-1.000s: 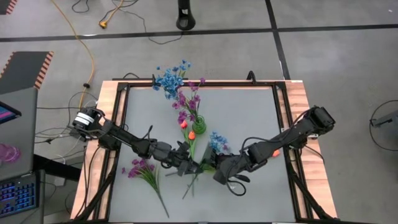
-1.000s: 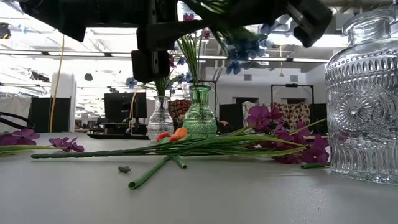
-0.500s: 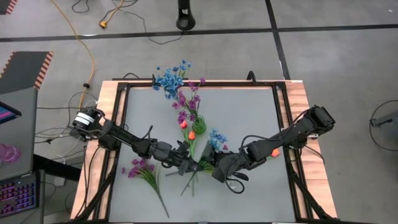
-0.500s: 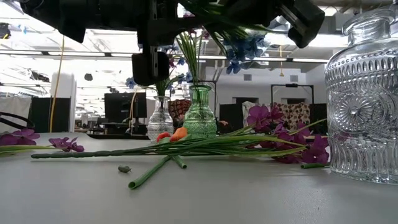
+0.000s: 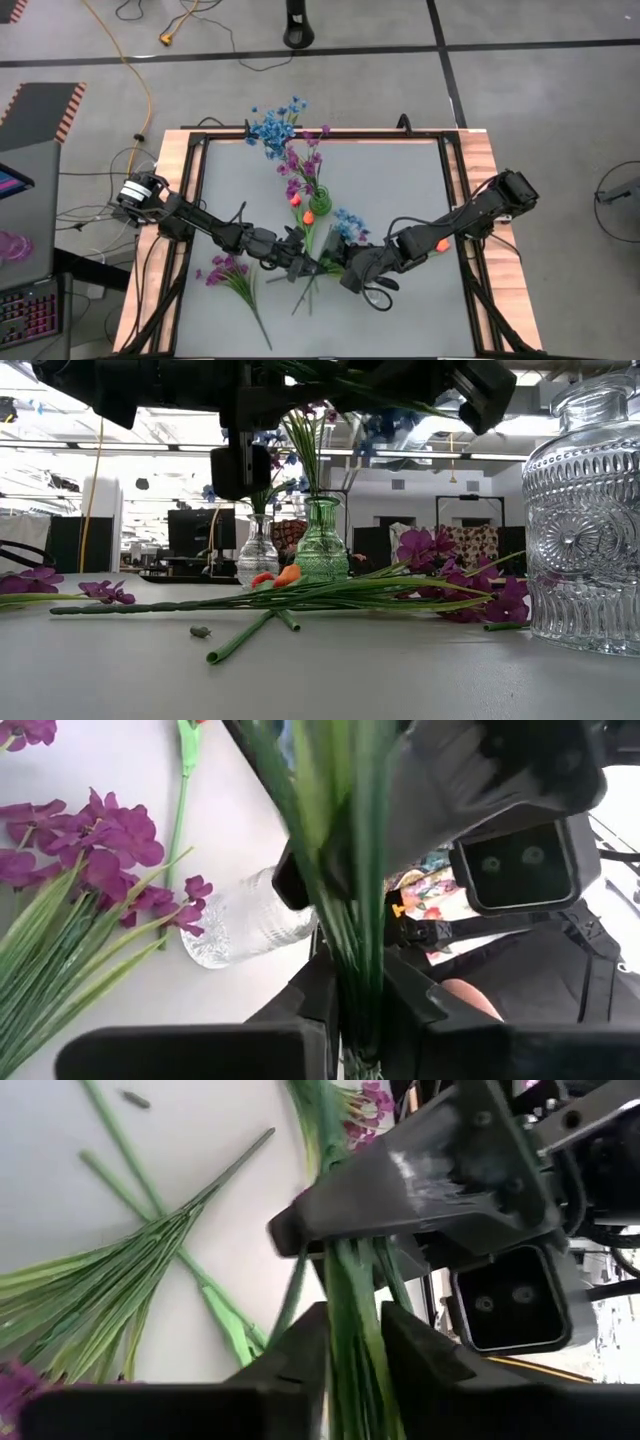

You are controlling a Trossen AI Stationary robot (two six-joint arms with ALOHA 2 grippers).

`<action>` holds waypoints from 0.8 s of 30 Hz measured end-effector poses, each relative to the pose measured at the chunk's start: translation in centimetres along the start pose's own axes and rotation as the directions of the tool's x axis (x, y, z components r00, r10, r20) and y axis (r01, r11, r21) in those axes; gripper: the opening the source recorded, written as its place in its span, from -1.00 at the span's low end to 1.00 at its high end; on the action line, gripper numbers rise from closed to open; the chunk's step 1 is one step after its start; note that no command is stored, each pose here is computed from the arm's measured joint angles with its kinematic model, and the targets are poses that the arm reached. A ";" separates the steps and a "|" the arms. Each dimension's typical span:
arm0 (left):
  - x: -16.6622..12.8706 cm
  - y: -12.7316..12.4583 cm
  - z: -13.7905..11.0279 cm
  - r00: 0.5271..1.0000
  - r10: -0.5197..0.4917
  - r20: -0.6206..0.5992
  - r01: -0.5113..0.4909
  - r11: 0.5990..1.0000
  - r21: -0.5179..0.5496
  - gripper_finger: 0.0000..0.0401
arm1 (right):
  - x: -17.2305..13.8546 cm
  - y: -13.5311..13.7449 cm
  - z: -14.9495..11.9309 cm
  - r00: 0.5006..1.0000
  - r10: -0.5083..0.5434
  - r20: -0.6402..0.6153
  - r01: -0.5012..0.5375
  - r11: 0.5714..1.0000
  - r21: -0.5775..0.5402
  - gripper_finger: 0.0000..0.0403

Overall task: Sort flowers into vase by color
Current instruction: Put the blue flowers into the top transparent vase

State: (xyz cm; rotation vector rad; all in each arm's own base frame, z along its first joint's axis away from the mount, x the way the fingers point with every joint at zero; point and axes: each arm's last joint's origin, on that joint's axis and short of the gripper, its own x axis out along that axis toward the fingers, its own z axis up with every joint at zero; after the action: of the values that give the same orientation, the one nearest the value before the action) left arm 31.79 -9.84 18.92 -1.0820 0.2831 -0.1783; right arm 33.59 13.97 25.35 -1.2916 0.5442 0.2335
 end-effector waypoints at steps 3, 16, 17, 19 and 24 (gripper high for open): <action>0.0 0.0 0.0 1.000 0.001 0.003 -0.001 0.999 0.047 -0.93 | -0.1 -0.2 0.3 1.000 -0.029 0.005 0.029 0.999 0.016 -0.21; 0.0 -0.1 0.0 1.000 0.018 0.025 -0.022 0.986 0.165 -0.98 | -3.8 -2.0 -0.1 0.993 -0.114 -0.043 0.120 0.973 0.195 -0.14; 0.0 0.0 0.0 0.999 0.026 0.024 -0.029 0.984 0.173 -0.98 | -4.3 -2.3 -0.3 0.993 -0.114 -0.044 0.121 0.967 0.226 -0.14; 0.0 0.0 -0.1 0.999 0.033 0.030 -0.038 0.981 0.188 -0.98 | -5.3 -2.7 -0.8 0.992 -0.114 -0.047 0.122 0.952 0.282 -0.14; -0.5 0.0 0.1 0.994 0.102 0.048 -0.110 0.962 0.248 -0.98 | -7.9 -3.8 -1.8 0.991 -0.127 -0.041 0.133 0.905 0.404 -0.14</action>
State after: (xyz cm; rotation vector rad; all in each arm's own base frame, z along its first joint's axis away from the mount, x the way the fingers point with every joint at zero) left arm 31.35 -9.63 18.98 -0.8163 0.2780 -0.0958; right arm 28.16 12.22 32.27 -0.9184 0.4849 -0.0032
